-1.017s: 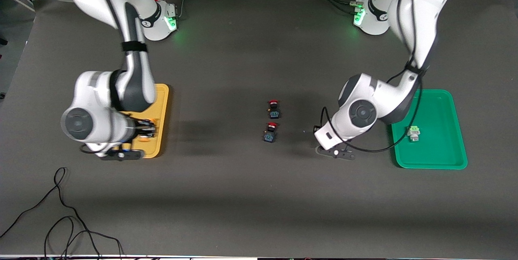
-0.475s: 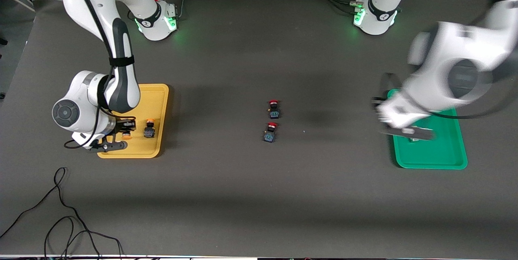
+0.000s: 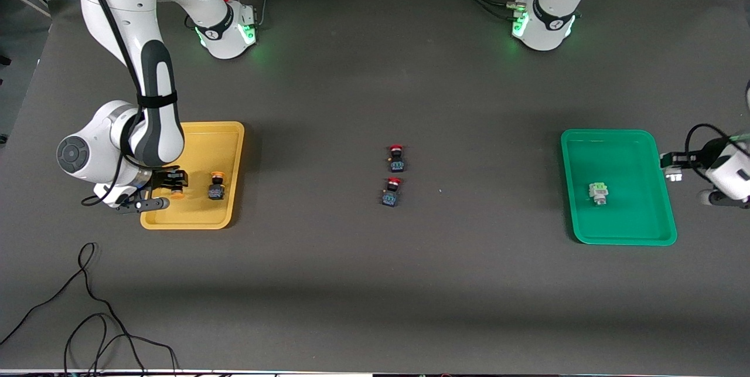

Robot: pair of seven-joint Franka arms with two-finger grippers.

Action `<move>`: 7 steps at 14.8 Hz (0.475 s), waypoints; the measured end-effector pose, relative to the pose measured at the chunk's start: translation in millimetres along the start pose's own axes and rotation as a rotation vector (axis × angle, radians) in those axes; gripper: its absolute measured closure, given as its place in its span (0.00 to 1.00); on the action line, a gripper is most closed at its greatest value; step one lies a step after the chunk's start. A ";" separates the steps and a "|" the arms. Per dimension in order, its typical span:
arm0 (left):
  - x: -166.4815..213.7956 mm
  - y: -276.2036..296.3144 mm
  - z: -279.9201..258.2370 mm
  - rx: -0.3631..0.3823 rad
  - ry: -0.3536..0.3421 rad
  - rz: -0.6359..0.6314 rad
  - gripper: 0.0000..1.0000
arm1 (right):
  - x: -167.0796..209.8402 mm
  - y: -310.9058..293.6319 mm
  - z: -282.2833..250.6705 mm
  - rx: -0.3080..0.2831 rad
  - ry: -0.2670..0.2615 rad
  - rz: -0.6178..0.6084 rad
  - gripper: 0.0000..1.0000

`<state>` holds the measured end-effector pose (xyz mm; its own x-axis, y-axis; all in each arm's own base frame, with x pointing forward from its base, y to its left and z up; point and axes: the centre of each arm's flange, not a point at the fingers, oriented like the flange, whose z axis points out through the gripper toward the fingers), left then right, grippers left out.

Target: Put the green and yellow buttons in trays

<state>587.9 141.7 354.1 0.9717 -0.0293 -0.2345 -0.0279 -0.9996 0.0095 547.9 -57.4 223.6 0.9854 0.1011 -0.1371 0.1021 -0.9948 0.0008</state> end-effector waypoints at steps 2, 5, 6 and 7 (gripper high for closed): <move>5.4 -11.6 62.7 -0.025 -0.002 -0.013 0.59 | 1.1 -3.4 -0.6 0.003 0.001 -0.004 0.23; 10.5 -29.2 121.1 -0.047 -0.003 -0.031 0.59 | 7.2 -5.7 -17.1 0.027 0.001 0.006 0.00; 13.2 -33.1 131.4 -0.047 0.005 -0.034 0.59 | 11.6 -4.1 -33.2 0.046 -0.002 0.020 0.00; 15.0 -36.5 139.5 -0.048 0.010 -0.040 0.59 | 17.5 -0.6 -57.0 0.070 -0.004 0.038 0.00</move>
<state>570.7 177.4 214.6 0.9740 0.0108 -0.2262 0.0221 -0.9986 0.0473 572.9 -54.3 277.7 0.9879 0.0630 -0.1419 0.0544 -0.9965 -0.0635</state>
